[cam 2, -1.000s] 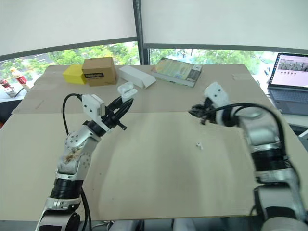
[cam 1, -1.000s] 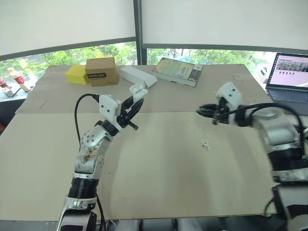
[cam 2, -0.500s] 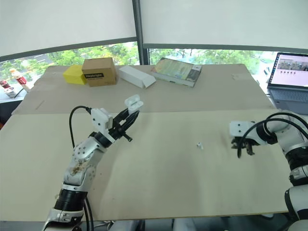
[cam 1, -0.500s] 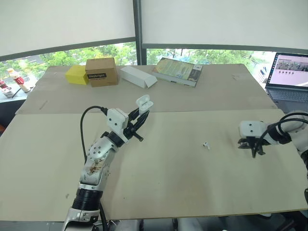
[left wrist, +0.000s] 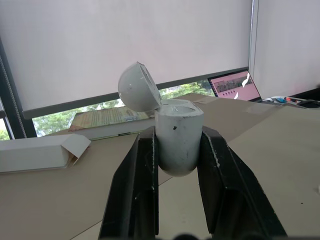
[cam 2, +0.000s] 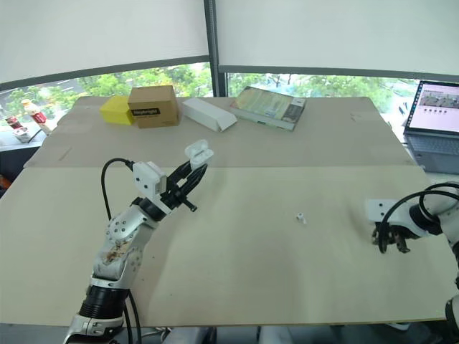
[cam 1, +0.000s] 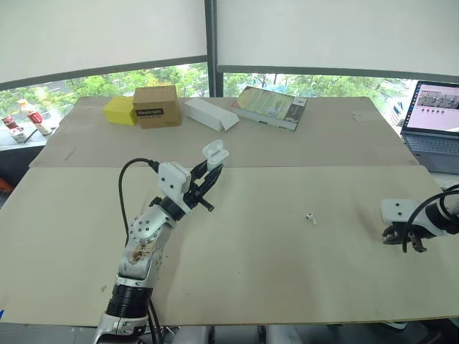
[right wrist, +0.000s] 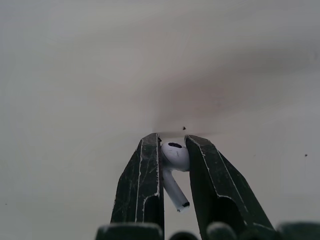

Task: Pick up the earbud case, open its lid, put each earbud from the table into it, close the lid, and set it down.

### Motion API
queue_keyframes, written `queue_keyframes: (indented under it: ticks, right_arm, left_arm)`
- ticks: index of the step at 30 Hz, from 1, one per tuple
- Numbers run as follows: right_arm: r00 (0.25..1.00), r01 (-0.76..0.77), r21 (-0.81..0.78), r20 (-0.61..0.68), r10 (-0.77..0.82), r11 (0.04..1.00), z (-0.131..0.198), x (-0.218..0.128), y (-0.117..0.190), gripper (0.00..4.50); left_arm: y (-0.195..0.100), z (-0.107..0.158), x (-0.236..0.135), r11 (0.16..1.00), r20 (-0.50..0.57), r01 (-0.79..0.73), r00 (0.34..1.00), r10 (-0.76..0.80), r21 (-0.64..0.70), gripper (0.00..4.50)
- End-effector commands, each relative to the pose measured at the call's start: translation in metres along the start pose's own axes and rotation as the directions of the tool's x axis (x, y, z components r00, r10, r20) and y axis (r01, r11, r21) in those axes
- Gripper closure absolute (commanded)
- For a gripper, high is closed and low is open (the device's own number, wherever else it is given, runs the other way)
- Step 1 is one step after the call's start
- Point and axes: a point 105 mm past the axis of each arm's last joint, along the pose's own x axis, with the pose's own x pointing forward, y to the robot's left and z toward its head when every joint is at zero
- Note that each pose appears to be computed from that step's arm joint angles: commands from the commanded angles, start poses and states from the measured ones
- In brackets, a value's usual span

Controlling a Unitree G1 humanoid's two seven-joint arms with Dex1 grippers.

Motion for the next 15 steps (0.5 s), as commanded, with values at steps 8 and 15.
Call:
queue_keyframes:
  ticks: [8, 15]
  right_arm:
    - [0.999, 0.046, 0.057, 0.025, -0.047, 0.997, 0.001, -0.004, -0.003, 2.88]
    - [0.999, 0.025, 0.052, -0.038, -0.023, 0.998, -0.010, -0.009, 0.001, 2.56]
  left_arm:
    - [-0.002, 0.015, 0.004, 1.000, 0.053, 0.008, 0.999, -0.010, 0.022, 3.94]
    - [-0.003, 0.015, 0.004, 1.000, 0.054, 0.005, 0.999, -0.006, 0.017, 3.94]
